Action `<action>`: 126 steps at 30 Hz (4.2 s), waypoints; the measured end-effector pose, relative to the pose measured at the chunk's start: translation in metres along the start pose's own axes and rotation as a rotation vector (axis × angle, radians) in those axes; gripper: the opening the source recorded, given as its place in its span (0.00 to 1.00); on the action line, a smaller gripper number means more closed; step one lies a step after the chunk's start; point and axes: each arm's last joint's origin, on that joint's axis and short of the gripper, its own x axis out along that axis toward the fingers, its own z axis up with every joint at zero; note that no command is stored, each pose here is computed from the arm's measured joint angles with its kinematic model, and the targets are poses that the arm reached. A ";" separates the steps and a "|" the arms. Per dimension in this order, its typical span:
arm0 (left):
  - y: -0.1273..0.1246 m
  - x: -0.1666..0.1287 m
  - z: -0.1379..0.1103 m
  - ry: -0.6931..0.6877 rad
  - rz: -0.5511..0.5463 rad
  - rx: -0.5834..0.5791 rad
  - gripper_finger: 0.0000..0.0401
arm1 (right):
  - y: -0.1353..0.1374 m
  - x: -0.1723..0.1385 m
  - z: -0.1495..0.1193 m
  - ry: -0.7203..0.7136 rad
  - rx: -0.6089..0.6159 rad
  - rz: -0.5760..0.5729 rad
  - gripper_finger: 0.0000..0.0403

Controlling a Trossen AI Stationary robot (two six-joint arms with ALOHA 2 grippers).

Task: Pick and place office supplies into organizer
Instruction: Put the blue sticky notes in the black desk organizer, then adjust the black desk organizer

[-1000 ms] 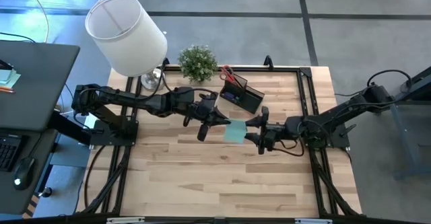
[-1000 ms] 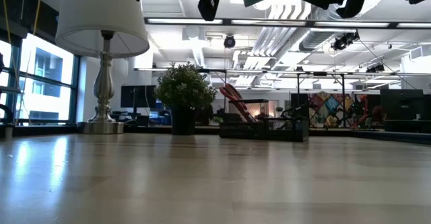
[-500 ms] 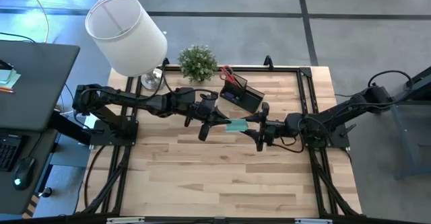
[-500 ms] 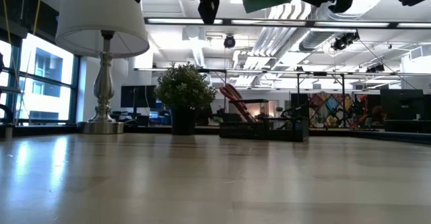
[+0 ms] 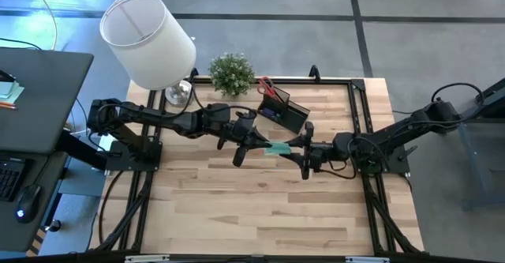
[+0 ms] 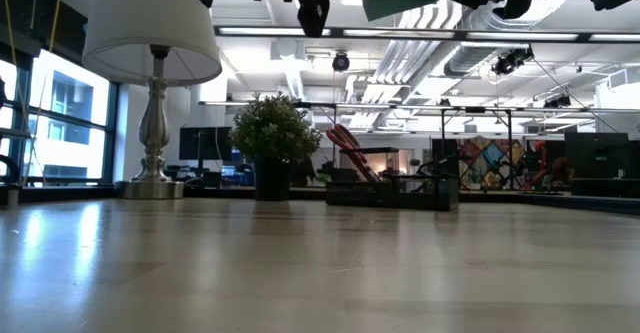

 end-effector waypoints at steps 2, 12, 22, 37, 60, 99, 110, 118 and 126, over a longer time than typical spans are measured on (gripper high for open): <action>0.000 0.000 0.000 -0.001 0.000 -0.003 0.00 | 0.000 0.000 0.000 -0.003 0.000 0.005 0.33; 0.003 0.002 -0.005 0.029 0.015 -0.020 0.00 | 0.000 0.000 0.001 -0.018 0.006 0.004 0.16; 0.004 0.004 -0.009 0.047 0.036 0.004 0.00 | -0.004 0.002 -0.004 0.003 0.049 -0.006 0.01; 0.015 -0.019 -0.011 0.272 0.591 0.359 0.00 | -0.007 0.000 -0.025 0.359 0.015 -0.200 0.01; 0.013 -0.023 -0.004 0.230 0.613 0.321 0.00 | -0.042 -0.005 -0.141 0.956 0.205 -0.237 0.01; 0.013 -0.024 -0.008 0.259 0.616 0.269 0.00 | -0.027 0.078 -0.184 1.431 0.296 -0.022 0.07; 0.013 -0.024 -0.008 0.257 0.608 0.266 0.00 | -0.025 0.080 -0.184 1.376 0.454 0.071 0.23; 0.012 -0.023 -0.009 0.252 0.583 0.249 0.00 | -0.025 0.078 -0.181 1.383 0.488 0.107 0.38; 0.012 -0.023 -0.009 0.252 0.582 0.248 0.00 | -0.038 0.065 -0.160 1.367 0.578 0.118 0.49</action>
